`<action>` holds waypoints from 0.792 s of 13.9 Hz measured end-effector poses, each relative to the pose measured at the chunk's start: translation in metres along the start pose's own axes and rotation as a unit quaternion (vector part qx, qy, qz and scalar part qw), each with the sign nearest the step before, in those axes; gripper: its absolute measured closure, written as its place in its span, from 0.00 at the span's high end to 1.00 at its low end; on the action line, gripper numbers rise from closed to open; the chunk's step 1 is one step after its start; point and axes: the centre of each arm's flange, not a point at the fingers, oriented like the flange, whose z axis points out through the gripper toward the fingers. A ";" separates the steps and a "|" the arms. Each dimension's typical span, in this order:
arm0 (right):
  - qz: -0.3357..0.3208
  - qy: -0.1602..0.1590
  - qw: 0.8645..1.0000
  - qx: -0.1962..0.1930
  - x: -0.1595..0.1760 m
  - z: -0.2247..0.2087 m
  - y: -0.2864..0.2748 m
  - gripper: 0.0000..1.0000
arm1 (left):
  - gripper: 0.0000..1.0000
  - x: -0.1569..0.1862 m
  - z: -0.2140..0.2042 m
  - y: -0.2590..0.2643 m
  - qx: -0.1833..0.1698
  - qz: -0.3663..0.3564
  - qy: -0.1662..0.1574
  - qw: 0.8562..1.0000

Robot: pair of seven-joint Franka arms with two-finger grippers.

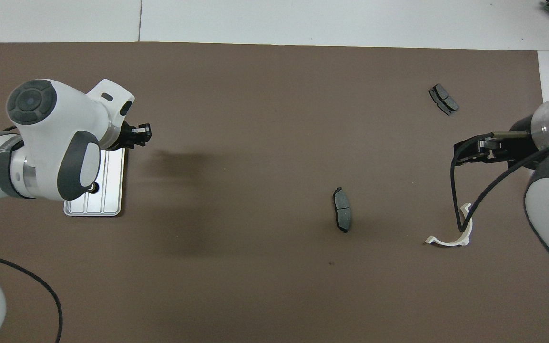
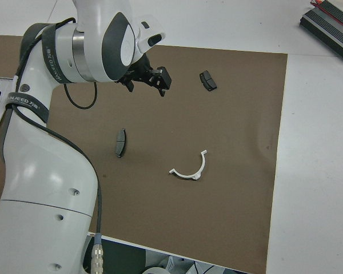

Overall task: Pick bearing gear from pile to tray
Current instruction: 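Lower the third bearing into the tray and open the left gripper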

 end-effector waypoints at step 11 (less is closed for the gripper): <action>-0.002 0.007 1.000 0.001 -0.001 0.006 -0.003 1.00 | 1.00 0.012 -0.038 0.013 -0.005 0.013 0.036 0.999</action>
